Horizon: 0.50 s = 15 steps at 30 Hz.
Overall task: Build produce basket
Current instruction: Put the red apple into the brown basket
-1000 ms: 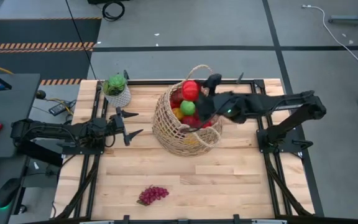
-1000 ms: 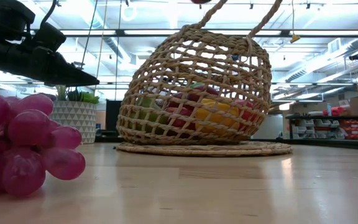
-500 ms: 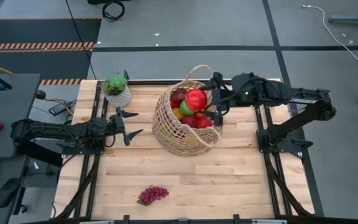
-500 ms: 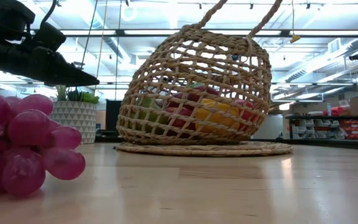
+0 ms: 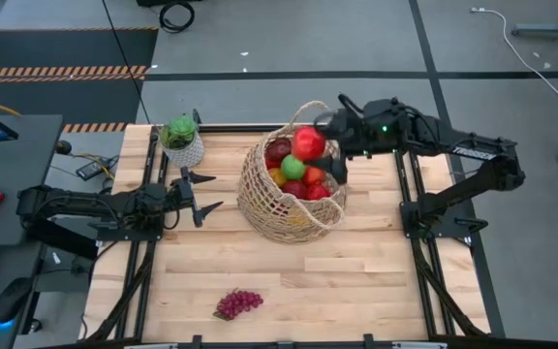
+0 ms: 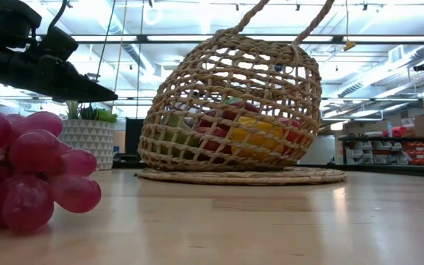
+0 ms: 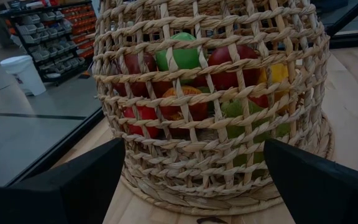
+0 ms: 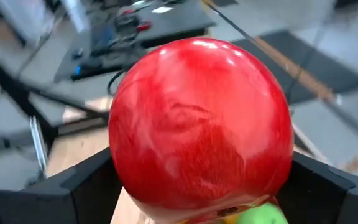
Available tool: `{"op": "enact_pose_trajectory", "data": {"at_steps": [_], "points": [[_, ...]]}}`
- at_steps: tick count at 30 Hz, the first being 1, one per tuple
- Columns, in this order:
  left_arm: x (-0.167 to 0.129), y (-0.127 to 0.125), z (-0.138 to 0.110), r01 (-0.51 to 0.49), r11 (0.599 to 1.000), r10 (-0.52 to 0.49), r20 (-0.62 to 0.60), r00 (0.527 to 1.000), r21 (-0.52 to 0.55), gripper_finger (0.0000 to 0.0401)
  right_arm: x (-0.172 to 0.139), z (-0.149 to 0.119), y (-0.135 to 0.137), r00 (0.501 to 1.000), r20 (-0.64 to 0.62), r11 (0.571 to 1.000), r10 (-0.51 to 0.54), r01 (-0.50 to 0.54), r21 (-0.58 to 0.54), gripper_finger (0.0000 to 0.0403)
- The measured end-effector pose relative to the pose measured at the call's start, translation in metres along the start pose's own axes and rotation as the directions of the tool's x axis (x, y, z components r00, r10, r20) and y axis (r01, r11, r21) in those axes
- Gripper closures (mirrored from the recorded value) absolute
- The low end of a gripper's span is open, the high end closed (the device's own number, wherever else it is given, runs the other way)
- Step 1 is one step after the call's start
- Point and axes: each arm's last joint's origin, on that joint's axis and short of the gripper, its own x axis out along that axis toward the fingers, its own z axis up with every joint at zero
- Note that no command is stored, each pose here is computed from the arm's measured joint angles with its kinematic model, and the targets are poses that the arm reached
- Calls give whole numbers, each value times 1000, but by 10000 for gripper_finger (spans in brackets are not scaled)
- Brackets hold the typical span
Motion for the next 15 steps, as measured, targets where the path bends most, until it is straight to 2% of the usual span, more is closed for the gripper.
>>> {"op": "enact_pose_trajectory", "data": {"at_steps": [2, 5, 7, 11, 15], "points": [[0, 0, 0, -1, 1000, 1, 1, 1000, 0, 11, 0, 1, -7, 1000, 5, 989, -25, 24, 149, 42], [0, 0, 0, -1, 1000, 1, 1, 1000, 0, 11, 0, 4, -15, 998, 23, 929, -53, 41, 367, 42], [0, 0, 0, 0, 1000, 0, 0, 1000, 0, 11, -1, 6, -18, 997, 39, 890, -62, 38, 454, 41], [0, 0, 0, -1, 1000, 1, 1, 1000, 0, 11, -1, 9, -18, 998, 62, 832, -23, -16, 554, 41], [0, 0, 0, 0, 1000, 0, 0, 1000, 0, 11, -1, 9, -17, 998, 69, 817, 7, -45, 574, 41]]}}
